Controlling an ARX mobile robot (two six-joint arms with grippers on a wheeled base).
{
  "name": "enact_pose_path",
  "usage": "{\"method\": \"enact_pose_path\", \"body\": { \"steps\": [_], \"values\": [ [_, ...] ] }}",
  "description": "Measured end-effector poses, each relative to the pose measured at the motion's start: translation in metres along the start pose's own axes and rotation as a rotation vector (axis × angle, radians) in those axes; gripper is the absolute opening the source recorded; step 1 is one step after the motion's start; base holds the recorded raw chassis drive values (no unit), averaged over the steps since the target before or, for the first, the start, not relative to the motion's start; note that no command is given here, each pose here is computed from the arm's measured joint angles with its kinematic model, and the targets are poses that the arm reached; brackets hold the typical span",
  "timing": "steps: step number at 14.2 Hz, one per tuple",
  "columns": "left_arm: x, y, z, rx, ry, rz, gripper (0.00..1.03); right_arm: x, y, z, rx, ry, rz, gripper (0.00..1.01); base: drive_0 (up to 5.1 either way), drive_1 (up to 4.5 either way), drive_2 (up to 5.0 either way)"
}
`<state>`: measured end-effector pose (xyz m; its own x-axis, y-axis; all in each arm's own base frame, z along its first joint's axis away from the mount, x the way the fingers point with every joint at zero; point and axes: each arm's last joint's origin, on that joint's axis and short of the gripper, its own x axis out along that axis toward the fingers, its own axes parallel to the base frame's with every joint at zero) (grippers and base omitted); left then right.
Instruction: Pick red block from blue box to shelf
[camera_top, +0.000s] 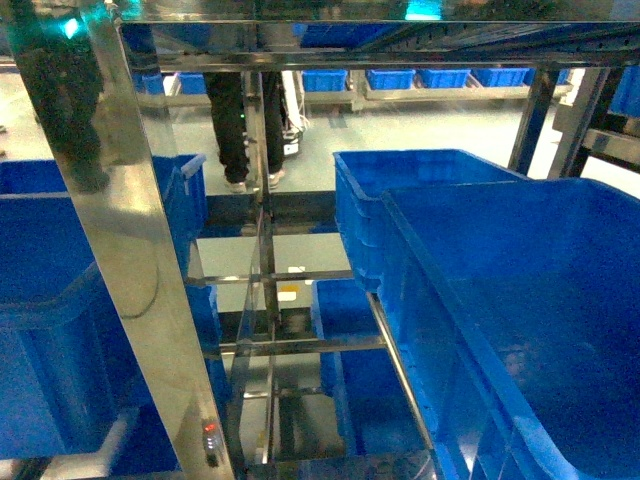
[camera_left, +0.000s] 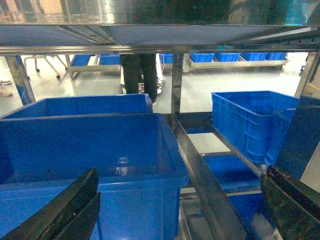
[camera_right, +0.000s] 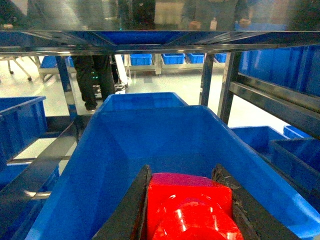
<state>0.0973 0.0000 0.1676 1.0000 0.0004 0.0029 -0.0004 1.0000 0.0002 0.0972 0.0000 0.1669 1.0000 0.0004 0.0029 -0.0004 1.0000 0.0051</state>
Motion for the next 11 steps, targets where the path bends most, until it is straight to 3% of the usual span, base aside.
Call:
{"method": "enact_pose_path", "body": {
  "steps": [1, 3, 4, 6, 8, 9, 10, 11],
  "values": [
    [0.000, 0.000, 0.000, 0.000, 0.000, 0.000, 0.98, 0.000, 0.000, 0.000, 0.000, 0.000, 0.000, 0.28, 0.0, 0.00, 0.0],
    [0.000, 0.000, 0.000, 0.000, 0.000, 0.000, 0.98, 0.009, 0.001, -0.001, -0.067, 0.246, -0.049, 0.28, 0.0, 0.00, 0.0],
    [0.000, 0.000, 0.000, 0.000, 0.000, 0.000, 0.98, 0.019, 0.001, 0.004, -0.074, 0.271, -0.047, 0.28, 0.0, 0.00, 0.0],
    [0.000, 0.000, 0.000, 0.000, 0.000, 0.000, 0.98, 0.047, 0.001, 0.015, -0.054, 0.289, -0.011, 0.28, 0.0, 0.00, 0.0],
    [0.000, 0.000, 0.000, 0.000, 0.000, 0.000, 0.98, 0.090, 0.004, 0.018, 0.012, 0.355, 0.063, 0.28, 0.0, 0.00, 0.0],
    [0.000, 0.000, 0.000, 0.000, 0.000, -0.001, 0.98, 0.111, 0.008, 0.014, 0.018, 0.374, 0.073, 0.30, 0.0, 0.00, 0.0],
    [0.000, 0.000, 0.000, 0.000, 0.000, -0.001, 0.98, 0.137, 0.012, 0.008, 0.032, 0.406, 0.079, 0.44, 0.0, 0.00, 0.0],
    [0.000, 0.000, 0.000, 0.000, 0.000, 0.000, 0.98, 0.156, 0.015, -0.003, 0.024, 0.443, 0.045, 0.56, 0.0, 0.00, 0.0]
  ]
}}
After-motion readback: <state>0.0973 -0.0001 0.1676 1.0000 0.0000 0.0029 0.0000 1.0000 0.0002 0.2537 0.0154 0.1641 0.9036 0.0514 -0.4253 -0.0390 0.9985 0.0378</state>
